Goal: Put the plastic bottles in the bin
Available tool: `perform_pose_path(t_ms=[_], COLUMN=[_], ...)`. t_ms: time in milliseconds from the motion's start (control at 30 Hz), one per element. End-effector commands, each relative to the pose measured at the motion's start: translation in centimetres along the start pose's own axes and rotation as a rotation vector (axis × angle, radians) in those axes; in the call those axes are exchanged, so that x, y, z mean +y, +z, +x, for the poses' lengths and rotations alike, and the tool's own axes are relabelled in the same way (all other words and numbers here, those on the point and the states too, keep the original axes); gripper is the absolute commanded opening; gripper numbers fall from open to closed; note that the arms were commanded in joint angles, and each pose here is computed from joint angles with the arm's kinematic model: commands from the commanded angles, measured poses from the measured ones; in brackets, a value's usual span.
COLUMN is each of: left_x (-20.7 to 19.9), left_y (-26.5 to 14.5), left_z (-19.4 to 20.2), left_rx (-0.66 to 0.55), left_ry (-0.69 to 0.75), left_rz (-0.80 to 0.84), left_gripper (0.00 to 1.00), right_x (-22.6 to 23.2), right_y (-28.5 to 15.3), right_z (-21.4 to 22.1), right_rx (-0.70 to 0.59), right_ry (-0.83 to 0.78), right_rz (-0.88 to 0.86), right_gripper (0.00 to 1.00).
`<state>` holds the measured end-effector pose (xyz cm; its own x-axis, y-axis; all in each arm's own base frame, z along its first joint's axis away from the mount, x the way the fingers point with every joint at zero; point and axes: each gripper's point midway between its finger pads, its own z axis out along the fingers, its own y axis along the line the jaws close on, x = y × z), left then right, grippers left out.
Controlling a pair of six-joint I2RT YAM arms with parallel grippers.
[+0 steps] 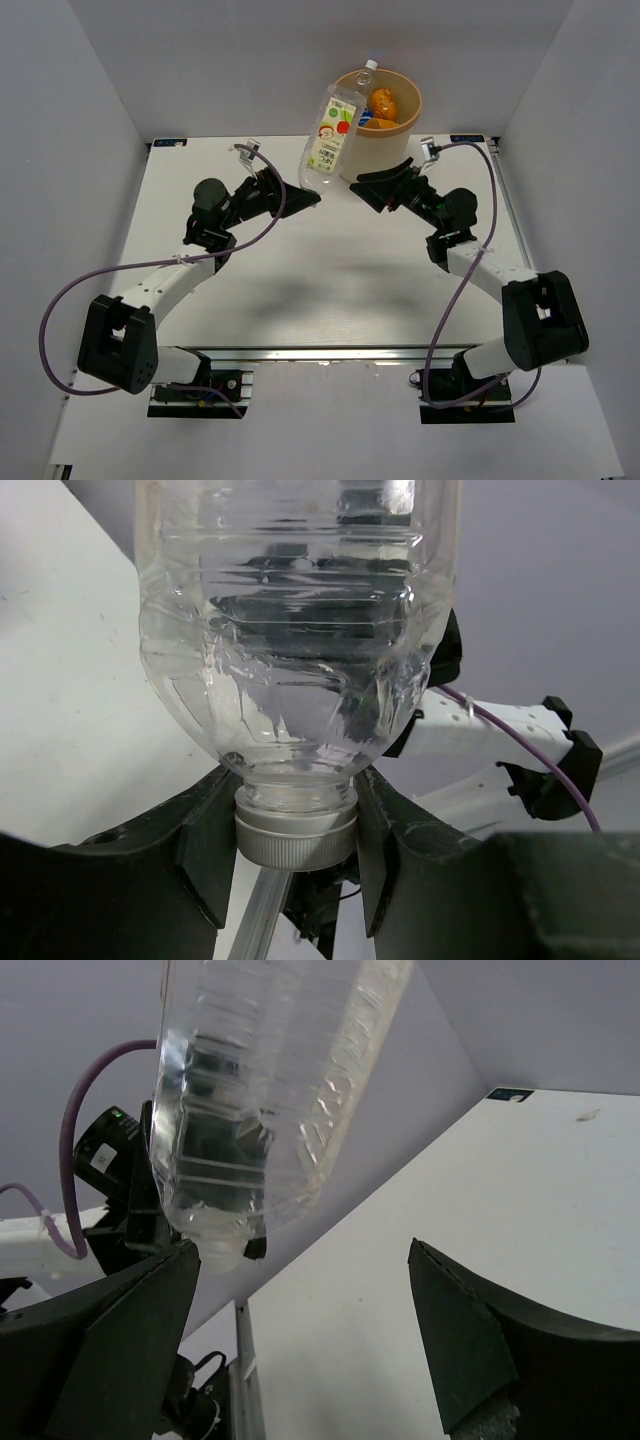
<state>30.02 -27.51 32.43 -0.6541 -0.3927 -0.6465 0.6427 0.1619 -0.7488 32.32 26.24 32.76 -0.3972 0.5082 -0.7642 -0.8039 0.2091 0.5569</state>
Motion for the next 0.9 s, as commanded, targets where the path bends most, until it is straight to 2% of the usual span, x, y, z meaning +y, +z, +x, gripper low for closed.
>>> perform_pose_path(t_ms=[0,233,433,500,767,867], left_x=[-1.4,-0.8,-2.3,-1.9,-3.7,-3.8], left_y=[-0.4,-0.3,-0.3,-0.4,-0.6,-0.6], left_z=[0.4,0.6,1.1,1.0,0.7,0.9], left_rx=[-0.002,0.014,0.028,0.018,0.014,0.017], left_ry=[0.005,0.012,0.017,0.035,0.058,0.052], left_rz=[0.045,0.016,0.063,0.029,0.076,0.078], left_gripper=[0.00,0.00,0.00,0.00,0.00,0.00], right_x=[4.3,6.1,5.4,4.7,2.6,2.3], right_y=[2.0,3.2,5.0,5.6,6.0,6.2], right_z=[-2.6,-2.9,-3.0,-3.1,-2.5,-2.5], right_rx=[-0.056,-0.066,-0.049,-0.042,-0.045,-0.045], right_ry=[-0.047,-0.057,-0.026,-0.014,-0.032,-0.036], right_rz=[-0.157,-0.235,-0.217,-0.193,-0.031,-0.024], right_gripper=[0.89,0.89,0.89,0.89,0.89,0.89])
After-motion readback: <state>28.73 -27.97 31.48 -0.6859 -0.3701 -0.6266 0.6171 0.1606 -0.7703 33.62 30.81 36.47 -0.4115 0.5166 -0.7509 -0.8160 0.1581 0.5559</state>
